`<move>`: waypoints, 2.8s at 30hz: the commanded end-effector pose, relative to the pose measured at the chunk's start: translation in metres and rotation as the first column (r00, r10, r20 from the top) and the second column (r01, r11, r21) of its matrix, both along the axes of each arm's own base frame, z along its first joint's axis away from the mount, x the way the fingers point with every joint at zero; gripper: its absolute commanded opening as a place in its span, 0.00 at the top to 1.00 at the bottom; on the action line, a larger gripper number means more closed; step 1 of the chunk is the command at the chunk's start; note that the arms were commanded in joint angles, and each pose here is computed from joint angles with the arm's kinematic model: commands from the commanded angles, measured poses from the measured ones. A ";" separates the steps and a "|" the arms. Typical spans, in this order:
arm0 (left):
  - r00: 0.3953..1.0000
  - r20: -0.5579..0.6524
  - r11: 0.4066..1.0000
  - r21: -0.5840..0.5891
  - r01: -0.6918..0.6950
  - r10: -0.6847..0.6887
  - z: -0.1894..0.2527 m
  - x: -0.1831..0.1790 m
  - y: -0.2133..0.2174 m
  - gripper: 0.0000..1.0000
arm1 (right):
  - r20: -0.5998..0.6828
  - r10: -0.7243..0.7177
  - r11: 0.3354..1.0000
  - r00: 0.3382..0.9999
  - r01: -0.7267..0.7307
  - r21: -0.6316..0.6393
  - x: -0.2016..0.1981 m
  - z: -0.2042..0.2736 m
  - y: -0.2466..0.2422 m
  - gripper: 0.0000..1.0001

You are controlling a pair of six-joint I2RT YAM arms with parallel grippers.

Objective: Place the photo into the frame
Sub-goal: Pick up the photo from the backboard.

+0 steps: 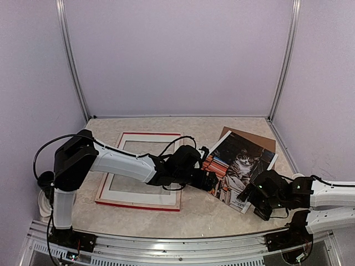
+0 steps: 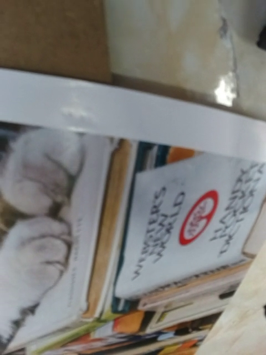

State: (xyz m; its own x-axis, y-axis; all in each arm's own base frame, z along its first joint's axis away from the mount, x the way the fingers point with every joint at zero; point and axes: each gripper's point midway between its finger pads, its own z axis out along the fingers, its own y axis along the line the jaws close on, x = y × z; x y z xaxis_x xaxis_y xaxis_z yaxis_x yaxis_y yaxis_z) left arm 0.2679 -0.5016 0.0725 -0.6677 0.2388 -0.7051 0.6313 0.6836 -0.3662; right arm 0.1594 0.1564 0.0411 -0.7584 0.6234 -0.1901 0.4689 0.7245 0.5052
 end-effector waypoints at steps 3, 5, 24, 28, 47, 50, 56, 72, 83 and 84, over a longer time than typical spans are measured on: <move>0.999 -0.035 0.999 0.032 -0.005 0.006 -0.020 -0.001 -0.004 0.01 | 0.044 -0.066 0.998 0.997 0.067 -0.017 0.008 0.001 -0.011 0.01; 0.999 -0.038 0.999 0.037 -0.006 0.008 -0.024 -0.002 -0.004 0.01 | 0.051 -0.069 0.997 0.996 0.071 -0.022 0.009 0.002 -0.012 0.01; 0.997 -0.075 0.998 0.063 0.006 -0.002 -0.045 -0.006 -0.002 0.03 | 0.101 -0.105 0.994 0.989 0.107 -0.015 0.020 0.001 -0.014 0.01; 0.995 -0.098 0.998 0.058 0.026 -0.020 -0.050 -0.011 -0.004 0.03 | 0.111 -0.117 0.993 0.987 0.119 -0.017 0.024 0.000 -0.016 0.01; 0.993 -0.117 0.998 0.058 0.033 -0.026 -0.057 -0.016 0.000 0.03 | 0.201 -0.170 0.984 0.965 0.155 0.088 0.036 -0.004 -0.017 0.03; 0.992 -0.122 0.998 0.057 0.035 -0.028 -0.058 -0.016 0.000 0.04 | 0.203 -0.170 0.982 0.964 0.150 0.111 0.036 -0.006 -0.014 0.04; 0.992 -0.121 0.998 0.058 0.039 -0.032 -0.057 -0.017 0.001 0.04 | 0.203 -0.162 0.982 0.966 0.137 0.132 0.036 -0.009 -0.011 0.04; 0.992 -0.120 0.997 0.057 0.045 -0.038 -0.056 -0.018 0.001 0.04 | 0.350 -0.231 0.947 0.908 0.126 0.296 0.041 0.017 -0.018 0.14; 0.992 -0.121 0.997 0.065 0.047 -0.039 -0.056 -0.018 0.002 0.04 | 0.377 -0.195 0.958 0.906 0.093 0.273 0.043 0.011 -0.014 0.26; 0.992 -0.119 0.997 0.065 0.046 -0.038 -0.056 -0.018 0.002 0.04 | 0.377 -0.187 0.959 0.907 0.086 0.269 0.044 0.011 -0.013 0.27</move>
State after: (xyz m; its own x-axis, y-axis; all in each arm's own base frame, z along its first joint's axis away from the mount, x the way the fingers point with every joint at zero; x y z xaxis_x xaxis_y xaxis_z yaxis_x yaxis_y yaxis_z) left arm 0.2603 -0.5063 0.0385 -0.7134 0.2664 -0.6481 0.6168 0.6776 -0.4005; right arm 0.2003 0.1424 0.0559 -0.5527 0.7900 -0.2653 0.2939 0.4827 0.8250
